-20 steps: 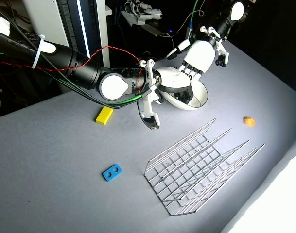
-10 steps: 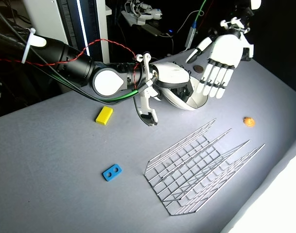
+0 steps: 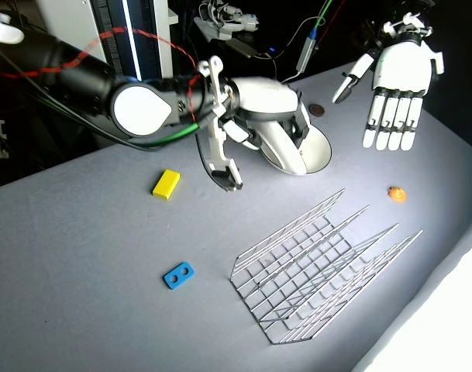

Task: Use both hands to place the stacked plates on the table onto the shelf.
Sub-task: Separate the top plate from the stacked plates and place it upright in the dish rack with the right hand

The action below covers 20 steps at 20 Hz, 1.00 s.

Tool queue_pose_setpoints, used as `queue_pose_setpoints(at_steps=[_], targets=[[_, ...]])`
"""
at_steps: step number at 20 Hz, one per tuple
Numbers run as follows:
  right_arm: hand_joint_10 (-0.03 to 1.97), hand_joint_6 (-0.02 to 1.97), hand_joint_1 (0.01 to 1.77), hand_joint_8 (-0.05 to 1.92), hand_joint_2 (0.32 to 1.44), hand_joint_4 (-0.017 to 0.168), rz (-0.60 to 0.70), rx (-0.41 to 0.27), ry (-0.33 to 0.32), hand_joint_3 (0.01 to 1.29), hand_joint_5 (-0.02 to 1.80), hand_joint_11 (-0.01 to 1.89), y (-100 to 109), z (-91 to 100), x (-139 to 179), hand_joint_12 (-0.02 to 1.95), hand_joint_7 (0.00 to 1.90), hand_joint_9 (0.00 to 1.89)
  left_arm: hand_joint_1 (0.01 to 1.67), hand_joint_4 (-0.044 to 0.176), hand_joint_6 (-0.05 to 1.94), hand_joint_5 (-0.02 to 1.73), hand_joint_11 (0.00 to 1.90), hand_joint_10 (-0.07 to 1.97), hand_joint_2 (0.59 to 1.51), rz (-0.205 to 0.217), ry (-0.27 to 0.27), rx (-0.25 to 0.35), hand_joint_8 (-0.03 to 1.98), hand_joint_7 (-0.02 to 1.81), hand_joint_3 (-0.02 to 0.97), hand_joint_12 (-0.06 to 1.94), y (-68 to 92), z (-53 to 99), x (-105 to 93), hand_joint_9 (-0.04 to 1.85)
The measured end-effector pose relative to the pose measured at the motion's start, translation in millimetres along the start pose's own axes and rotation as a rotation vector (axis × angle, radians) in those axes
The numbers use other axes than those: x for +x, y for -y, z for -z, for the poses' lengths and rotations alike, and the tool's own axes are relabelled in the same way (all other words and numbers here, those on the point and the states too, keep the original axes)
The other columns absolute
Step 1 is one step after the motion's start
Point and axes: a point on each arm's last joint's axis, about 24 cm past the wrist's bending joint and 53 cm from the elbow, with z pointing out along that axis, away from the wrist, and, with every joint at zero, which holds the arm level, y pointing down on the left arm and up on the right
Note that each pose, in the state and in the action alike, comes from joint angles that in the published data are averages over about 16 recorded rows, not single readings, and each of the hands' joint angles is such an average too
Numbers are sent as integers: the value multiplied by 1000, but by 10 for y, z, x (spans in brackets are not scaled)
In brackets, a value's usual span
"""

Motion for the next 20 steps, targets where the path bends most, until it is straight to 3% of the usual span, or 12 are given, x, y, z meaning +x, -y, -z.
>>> queue_pose_setpoints(at_steps=[8, 20], targets=[[0, 1136, 1173, 973, 1001, 15, -70, 27, 86, 13, 883, 781, 163, 180, -560, 912, 995, 1221, 23, 8, 11, 136, 21, 5, 1144, -59, -5, -10, 13, 101, 2, 3, -155, 102, -68, 57], [1, 1131, 1179, 1007, 1001, 16, -421, 128, 225, 13, 872, 758, 845, 430, -1351, 927, 992, 1235, 24, 7, 11, 125, 20, 5, 1130, -118, -49, 80, 13, 97, 2, 4, -61, 176, 11, 56]])
